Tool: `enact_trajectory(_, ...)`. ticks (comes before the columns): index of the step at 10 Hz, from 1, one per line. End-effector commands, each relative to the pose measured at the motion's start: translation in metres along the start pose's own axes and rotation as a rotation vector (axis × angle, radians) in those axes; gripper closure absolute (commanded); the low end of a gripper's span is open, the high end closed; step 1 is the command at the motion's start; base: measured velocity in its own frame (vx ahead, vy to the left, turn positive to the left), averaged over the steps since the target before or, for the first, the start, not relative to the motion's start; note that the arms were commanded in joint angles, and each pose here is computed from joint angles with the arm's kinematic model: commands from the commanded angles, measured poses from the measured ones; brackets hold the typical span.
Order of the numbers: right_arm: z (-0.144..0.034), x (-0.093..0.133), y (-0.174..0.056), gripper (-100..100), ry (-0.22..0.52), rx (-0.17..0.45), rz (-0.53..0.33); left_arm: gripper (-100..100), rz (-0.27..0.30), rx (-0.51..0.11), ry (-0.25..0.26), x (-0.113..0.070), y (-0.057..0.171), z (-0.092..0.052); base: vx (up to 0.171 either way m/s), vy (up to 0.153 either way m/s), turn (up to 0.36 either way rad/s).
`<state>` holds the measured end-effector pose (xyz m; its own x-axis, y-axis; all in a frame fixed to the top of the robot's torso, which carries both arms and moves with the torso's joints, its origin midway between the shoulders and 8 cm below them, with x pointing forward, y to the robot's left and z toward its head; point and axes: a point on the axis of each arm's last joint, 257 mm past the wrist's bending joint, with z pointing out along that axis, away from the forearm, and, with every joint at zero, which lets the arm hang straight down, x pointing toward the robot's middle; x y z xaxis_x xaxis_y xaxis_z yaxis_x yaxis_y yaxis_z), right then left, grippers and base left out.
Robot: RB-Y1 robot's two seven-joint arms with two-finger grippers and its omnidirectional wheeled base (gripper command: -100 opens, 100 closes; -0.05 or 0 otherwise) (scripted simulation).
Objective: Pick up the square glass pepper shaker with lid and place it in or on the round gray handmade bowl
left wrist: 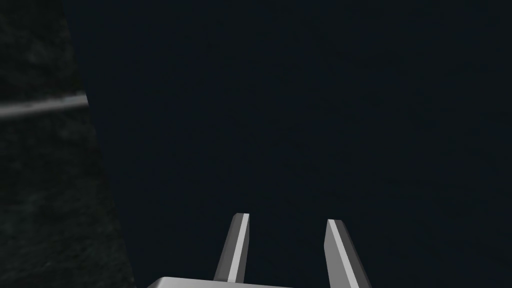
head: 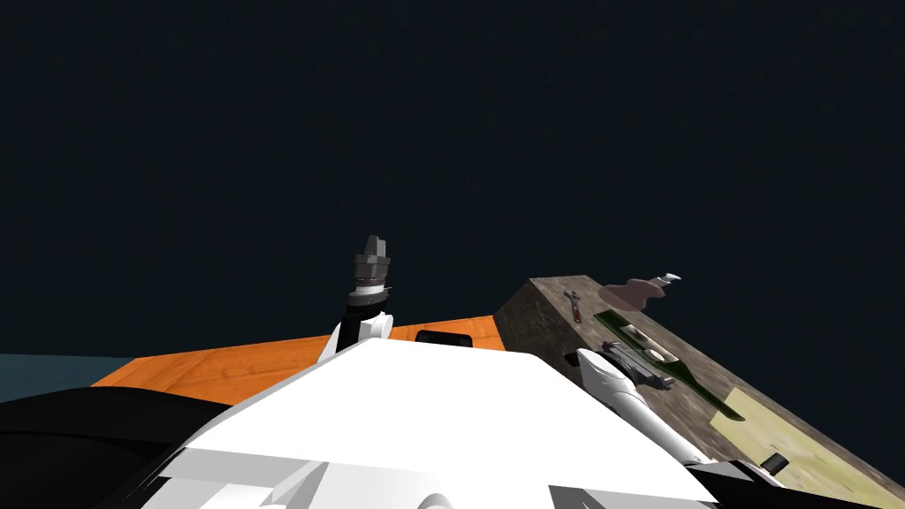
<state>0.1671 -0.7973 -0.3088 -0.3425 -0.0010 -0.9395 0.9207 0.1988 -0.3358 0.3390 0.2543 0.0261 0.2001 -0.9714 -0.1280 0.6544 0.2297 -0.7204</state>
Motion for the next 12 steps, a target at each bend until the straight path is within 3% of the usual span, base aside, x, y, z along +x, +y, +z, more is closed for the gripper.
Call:
enact_trajectory(1, -0.005, 0.004, -0.008, -100, -0.015, 0.013, 0.023, 0, 0.0, 0.0, 0.0, 0.0, 0.0, 0.0, 0.031, -0.073, 0.054)
enact_trajectory(10, -0.027, 0.022, -0.038, -100, -0.063, 0.059, 0.103, 0, 0.0, 0.0, 0.0, 0.0, 0.0, 0.0, 0.033, -0.081, 0.039)
enact_trajectory(11, -0.027, 0.022, -0.038, 0, -0.064, 0.06, 0.106, 0, 0.0, 0.0, 0.0, 0.0, 0.0, 0.0, 0.003, -0.007, 0.0)
enact_trajectory(12, -0.027, 0.022, -0.038, -100, -0.064, 0.06, 0.106, 0, 0.0, 0.0, 0.0, 0.0, 0.0, 0.0, 0.0, 0.0, 0.0)
